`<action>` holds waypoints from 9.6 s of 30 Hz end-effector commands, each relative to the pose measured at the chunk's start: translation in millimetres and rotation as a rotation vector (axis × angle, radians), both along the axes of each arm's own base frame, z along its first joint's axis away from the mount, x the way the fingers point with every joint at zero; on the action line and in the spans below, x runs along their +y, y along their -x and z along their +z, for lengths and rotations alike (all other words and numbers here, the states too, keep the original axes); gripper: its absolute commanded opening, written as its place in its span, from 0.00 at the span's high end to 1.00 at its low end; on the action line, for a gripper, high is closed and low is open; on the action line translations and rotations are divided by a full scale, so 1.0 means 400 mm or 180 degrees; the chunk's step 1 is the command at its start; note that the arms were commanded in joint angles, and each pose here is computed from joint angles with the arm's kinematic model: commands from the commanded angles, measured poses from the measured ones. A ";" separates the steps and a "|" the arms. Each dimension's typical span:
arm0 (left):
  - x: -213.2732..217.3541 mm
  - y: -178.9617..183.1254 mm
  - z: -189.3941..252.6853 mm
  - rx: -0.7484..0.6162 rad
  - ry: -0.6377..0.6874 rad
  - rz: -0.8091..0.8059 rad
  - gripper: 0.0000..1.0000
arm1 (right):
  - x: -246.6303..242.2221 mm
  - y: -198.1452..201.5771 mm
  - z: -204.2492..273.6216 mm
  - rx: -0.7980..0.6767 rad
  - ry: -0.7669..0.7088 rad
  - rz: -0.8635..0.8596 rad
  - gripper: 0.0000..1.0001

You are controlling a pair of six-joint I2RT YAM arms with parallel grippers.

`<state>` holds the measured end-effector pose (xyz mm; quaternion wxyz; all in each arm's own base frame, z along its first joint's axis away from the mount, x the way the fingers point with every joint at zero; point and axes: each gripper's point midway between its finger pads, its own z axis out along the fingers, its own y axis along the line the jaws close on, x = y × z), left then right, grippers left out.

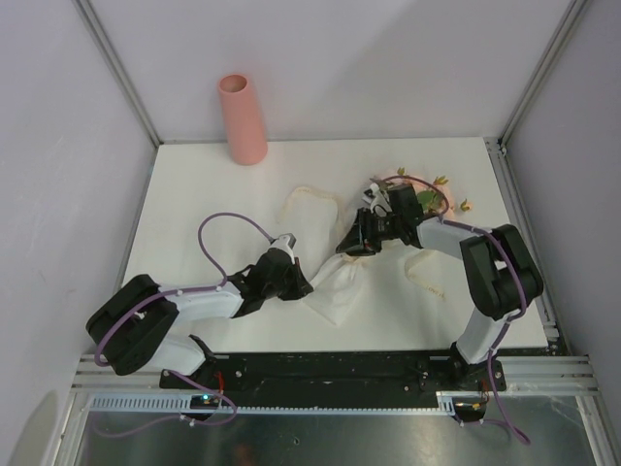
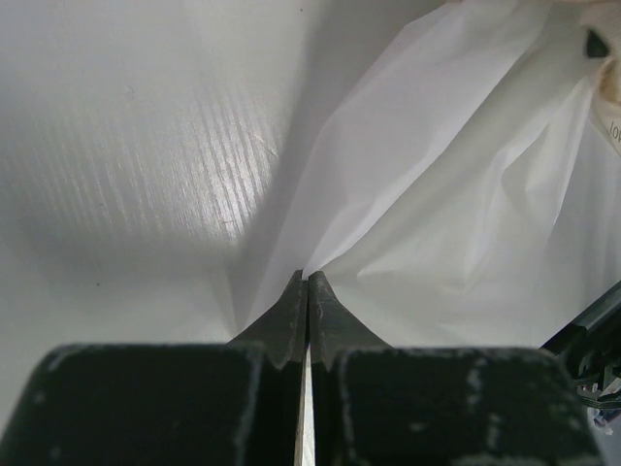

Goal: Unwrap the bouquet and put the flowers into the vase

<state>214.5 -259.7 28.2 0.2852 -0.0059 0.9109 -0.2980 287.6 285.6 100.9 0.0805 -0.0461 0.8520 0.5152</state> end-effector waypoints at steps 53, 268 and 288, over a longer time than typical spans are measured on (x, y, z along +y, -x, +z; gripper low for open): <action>-0.009 -0.005 0.019 -0.0132 0.0044 0.0037 1.00 | -0.134 -0.120 -0.017 -0.3067 0.3877 -0.0193 0.56; 0.048 -0.062 0.021 -0.0010 -0.0837 0.0332 1.00 | -1.058 -0.217 1.549 -0.5895 0.2160 -0.5485 1.00; 0.039 -0.055 0.038 -0.0025 -0.0690 0.0336 1.00 | -0.943 -0.342 1.112 -0.4219 0.2159 -0.4751 1.00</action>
